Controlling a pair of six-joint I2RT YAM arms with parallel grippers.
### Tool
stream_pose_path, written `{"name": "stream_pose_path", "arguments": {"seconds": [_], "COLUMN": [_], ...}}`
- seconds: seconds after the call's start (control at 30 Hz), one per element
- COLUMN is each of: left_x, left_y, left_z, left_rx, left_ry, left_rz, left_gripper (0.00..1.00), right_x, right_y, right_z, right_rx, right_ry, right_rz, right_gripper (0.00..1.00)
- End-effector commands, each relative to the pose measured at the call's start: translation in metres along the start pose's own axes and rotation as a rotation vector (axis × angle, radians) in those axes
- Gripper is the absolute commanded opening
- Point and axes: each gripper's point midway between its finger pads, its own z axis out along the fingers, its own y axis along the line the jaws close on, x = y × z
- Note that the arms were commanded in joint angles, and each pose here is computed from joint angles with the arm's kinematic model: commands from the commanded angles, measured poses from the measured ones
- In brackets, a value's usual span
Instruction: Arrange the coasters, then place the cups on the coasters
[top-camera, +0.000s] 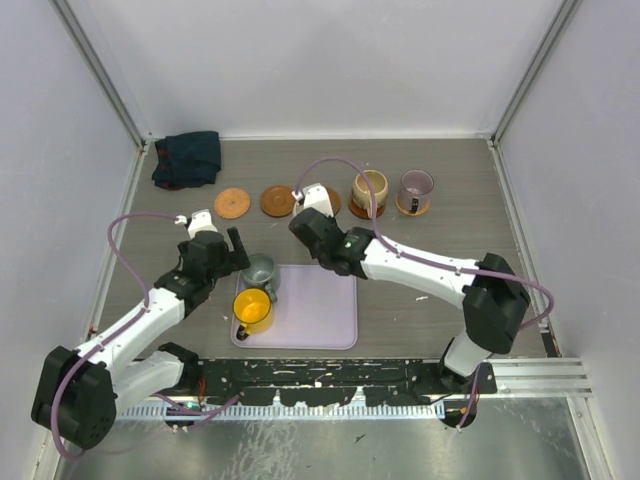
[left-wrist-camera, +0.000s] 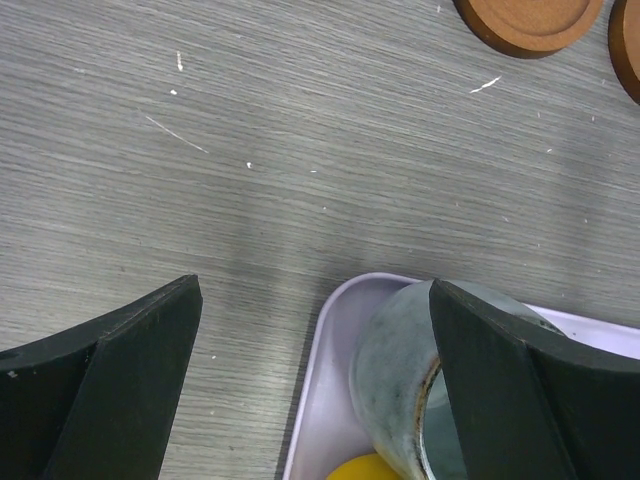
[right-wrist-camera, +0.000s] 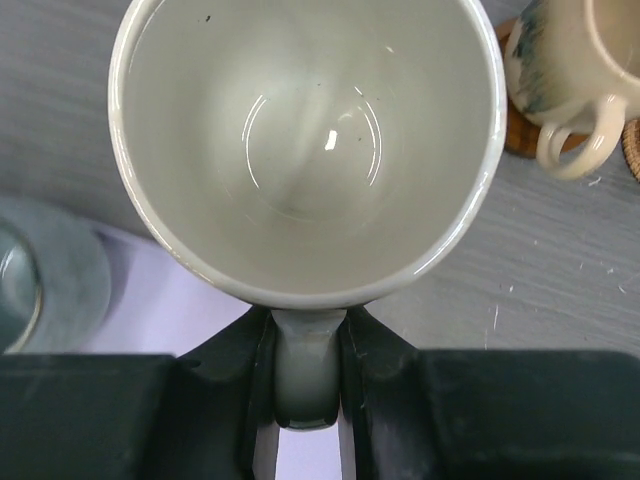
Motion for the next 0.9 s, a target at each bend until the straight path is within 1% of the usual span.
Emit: {"name": "stream_pose_path", "arguments": {"seconds": [0.0,0.2,0.37,0.67,0.87], "left_x": [-0.015,-0.018,-0.017,-0.016,-0.012], "left_y": [-0.012,-0.016,-0.016,-0.014,-0.013], "left_z": [-0.007,-0.009,-0.008,-0.008,-0.005], "left_rx": [0.050,0.069,0.065,0.058,0.053], "left_ry": [-0.038,-0.038,-0.032,-0.027,-0.017], "left_rz": [-0.025,-0.014,0.003,0.022,0.026], "left_gripper": [0.98,0.98,0.98,0.98,0.98], "right_x": [-0.083,-0.099,-0.101,-0.105,-0.094], "right_y": [-0.007,-0.005,-0.011,-0.035,-0.051], "right_z": [0.020,0.070,0.109,0.139,0.153], "right_rx": [0.022,0.053,0.089,0.131,0.140], "right_ry": [-0.191,-0.165,-0.132,-0.103,-0.074], "right_rz": [0.209,0.210,0.239,0.290,0.319], "right_gripper": [0.01,0.01,0.01,0.01,0.01]}}
